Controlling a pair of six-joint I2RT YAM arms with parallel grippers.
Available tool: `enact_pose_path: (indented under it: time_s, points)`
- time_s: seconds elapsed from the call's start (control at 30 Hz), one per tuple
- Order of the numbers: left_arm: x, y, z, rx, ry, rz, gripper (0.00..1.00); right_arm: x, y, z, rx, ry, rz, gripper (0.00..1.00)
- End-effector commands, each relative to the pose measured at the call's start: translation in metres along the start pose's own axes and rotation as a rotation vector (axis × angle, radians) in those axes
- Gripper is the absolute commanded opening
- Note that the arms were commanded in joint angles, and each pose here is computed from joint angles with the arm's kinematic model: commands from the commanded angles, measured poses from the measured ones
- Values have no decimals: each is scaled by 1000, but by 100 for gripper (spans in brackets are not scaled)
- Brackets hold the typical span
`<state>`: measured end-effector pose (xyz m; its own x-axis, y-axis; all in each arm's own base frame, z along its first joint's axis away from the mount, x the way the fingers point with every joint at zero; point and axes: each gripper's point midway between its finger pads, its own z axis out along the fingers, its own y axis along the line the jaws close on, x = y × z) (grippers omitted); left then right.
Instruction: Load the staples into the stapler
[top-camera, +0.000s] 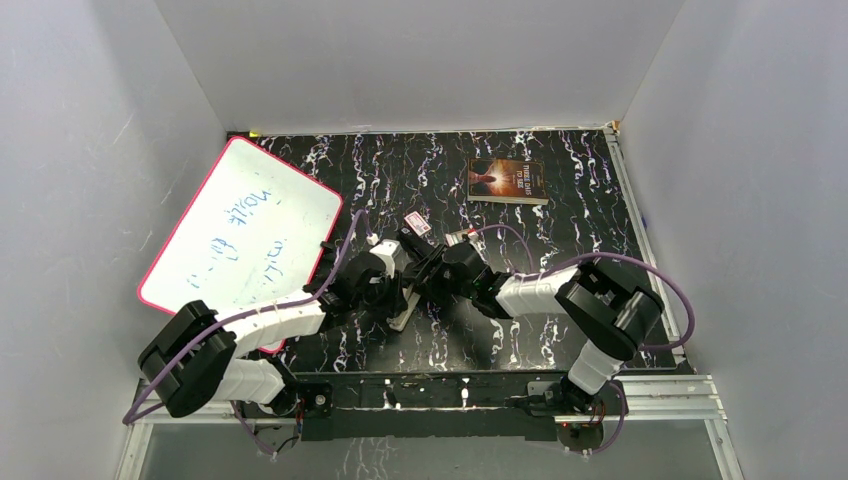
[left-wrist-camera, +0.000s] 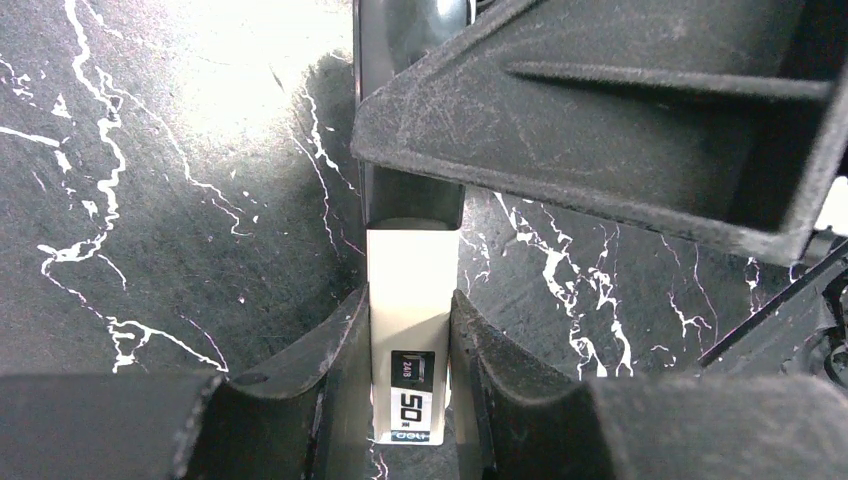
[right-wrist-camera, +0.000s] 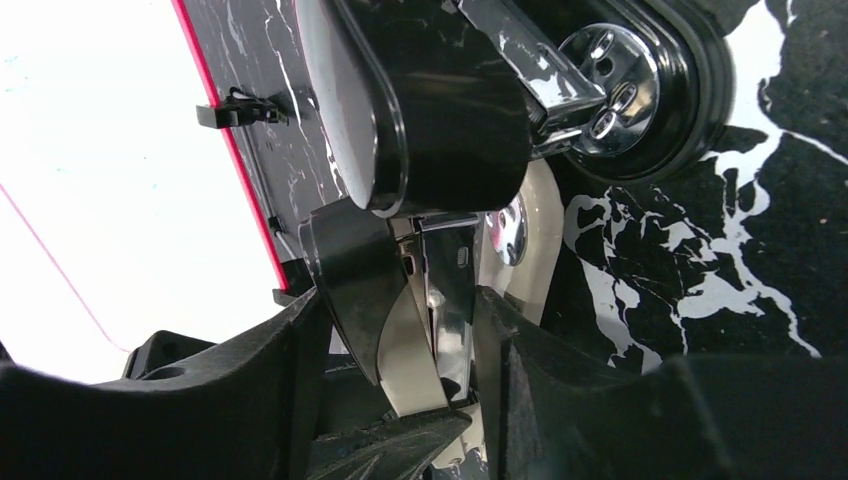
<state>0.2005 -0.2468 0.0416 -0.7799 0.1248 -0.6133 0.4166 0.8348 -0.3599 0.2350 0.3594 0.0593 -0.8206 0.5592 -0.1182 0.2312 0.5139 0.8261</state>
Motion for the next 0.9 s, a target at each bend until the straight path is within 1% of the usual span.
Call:
enact_pose_path:
  time_s: [0.0,0.13,0.17,0.2,0.23,0.27,0.3,0.33,0.37,0.43,0.53,0.67,0.77,0.87]
  points:
    - [5,0,-3,-13,43,33,0,-5,6,5,3,-8,32,52]
    - [4,0,-4,-12,46,49,0,-6,6,3,-1,-13,19,27]
    - [3,0,-5,-13,48,52,0,-6,6,2,-2,-15,12,24]
    - [3,0,-5,-15,51,56,0,-7,7,1,-4,-16,5,25]
    - [3,0,-5,-17,52,59,0,-6,8,0,-9,-15,-8,29]
    - [2,0,-5,-20,53,66,0,-7,10,-1,-16,-18,-13,38]
    - [1,1,-6,-27,52,71,0,-8,13,-4,-24,-22,-28,48]
    - [0,3,-6,-36,53,77,0,-9,14,-6,-28,-27,-43,56]
    - [-1,3,-7,-40,55,88,0,-10,13,-11,-25,-33,-58,62]
    - [-5,3,-10,-47,64,119,0,-13,13,-21,-28,-51,-97,69]
    - [-11,4,-17,-55,65,178,0,-20,9,-43,-28,-91,-145,75]
    - [-14,-2,-22,-12,84,270,7,-36,-3,-75,7,-180,-241,78]
    - [-9,-12,-22,70,120,365,10,-60,-14,-99,41,-310,-312,78]
    - [4,-25,-20,195,175,472,9,-78,-18,-120,35,-421,-370,79]
